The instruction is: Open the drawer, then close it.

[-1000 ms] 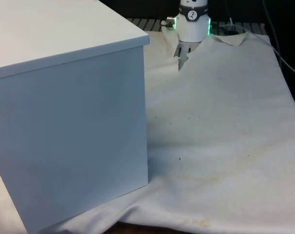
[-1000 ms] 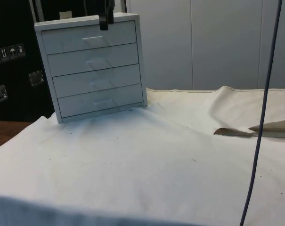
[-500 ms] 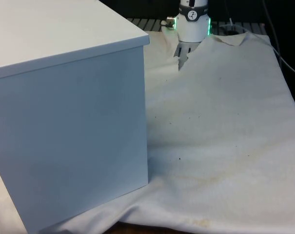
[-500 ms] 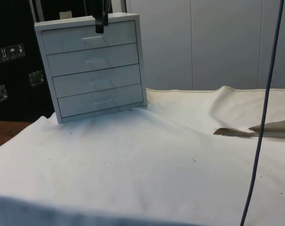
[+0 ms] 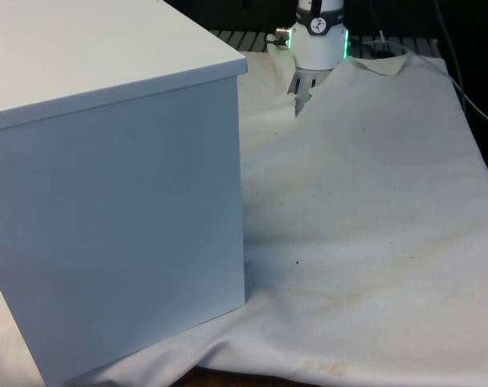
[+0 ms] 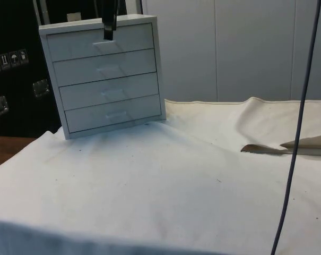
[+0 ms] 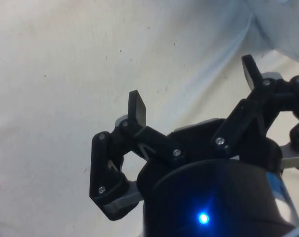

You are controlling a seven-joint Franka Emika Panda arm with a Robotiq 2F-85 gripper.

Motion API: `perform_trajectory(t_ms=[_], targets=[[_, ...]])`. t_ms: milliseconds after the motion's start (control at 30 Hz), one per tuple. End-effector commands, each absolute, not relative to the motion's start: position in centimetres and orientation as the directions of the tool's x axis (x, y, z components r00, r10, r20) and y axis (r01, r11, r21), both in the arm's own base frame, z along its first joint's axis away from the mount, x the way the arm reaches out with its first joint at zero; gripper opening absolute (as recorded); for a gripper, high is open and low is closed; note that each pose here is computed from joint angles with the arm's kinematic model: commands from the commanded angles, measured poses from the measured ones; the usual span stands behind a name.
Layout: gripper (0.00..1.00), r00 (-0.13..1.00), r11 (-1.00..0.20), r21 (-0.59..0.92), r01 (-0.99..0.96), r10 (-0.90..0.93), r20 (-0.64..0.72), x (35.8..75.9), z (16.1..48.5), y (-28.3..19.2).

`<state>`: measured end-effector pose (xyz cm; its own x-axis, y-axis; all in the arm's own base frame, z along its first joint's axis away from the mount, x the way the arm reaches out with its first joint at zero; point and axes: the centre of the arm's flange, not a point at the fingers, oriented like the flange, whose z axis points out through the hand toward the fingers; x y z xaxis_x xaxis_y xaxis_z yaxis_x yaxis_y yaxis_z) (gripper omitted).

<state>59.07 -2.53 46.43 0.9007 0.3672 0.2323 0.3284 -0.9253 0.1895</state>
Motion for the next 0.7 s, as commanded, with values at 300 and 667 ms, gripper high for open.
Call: perform_trajectory(t_ms=[300, 667], targets=[[1.0, 0.869, -0.893, 0.236, 0.383, 0.435, 0.235, 59.35, 46.0, -2.84], [1.0, 0.857, -0.87, 0.266, 0.416, 0.473, 0.205, 59.66, 45.73, -3.03]])
